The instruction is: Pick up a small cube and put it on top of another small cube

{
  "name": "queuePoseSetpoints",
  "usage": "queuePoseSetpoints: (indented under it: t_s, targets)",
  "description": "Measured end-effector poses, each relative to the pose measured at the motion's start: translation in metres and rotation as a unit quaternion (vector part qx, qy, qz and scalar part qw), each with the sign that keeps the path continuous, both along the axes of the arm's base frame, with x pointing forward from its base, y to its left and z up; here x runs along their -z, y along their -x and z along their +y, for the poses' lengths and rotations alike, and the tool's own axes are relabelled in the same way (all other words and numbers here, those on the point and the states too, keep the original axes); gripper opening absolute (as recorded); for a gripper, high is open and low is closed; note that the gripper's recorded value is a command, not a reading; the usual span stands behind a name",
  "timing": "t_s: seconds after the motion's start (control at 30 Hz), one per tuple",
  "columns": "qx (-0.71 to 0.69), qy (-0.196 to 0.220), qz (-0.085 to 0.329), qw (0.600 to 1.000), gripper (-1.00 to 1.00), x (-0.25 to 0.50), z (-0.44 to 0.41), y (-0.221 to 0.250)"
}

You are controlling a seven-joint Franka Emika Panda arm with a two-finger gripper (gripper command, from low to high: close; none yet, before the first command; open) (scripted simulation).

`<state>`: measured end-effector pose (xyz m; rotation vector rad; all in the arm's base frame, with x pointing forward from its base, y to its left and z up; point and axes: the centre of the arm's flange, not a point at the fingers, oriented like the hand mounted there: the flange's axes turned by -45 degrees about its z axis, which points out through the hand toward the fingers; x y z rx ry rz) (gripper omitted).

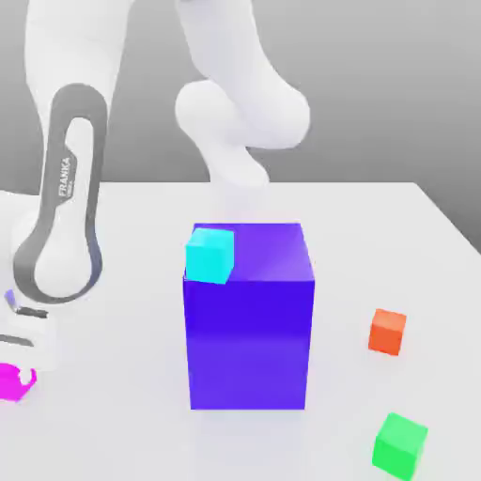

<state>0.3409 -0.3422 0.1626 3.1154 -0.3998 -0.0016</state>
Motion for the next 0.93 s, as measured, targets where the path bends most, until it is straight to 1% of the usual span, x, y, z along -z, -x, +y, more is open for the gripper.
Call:
queuePoseSetpoints:
  t_s: [0.07, 0.1, 0.23, 0.37, 0.5, 0.63, 0.73, 0.77, 0.93]
  targets:
    - [-0.003, -0.001, 0.0, 1.0, -1.0, -0.023, 0.005, -0.003]
    - [-0.018, -0.003, -0.001, 1.0, -1.0, -0.028, 0.023, -0.021]
    - [-0.088, -0.01, 0.0, 0.996, -1.0, -0.038, 0.12, -0.091]
    - [-0.151, -0.012, 0.002, 0.989, -1.0, -0.047, 0.219, -0.13]
    - [-0.209, -0.012, 0.003, 0.978, -1.0, -0.057, 0.318, -0.144]
    - [-0.266, -0.008, 0.002, 0.964, -1.0, -0.064, 0.418, -0.138]
    - [-0.308, -0.003, 0.001, 0.951, -1.0, -0.044, 0.492, -0.13]
    - [-0.323, -0.001, 0.0, 0.946, 1.0, -0.028, 0.517, -0.127]
    - [-0.323, -0.001, 0.0, 0.946, 1.0, -0.028, 0.517, -0.127]
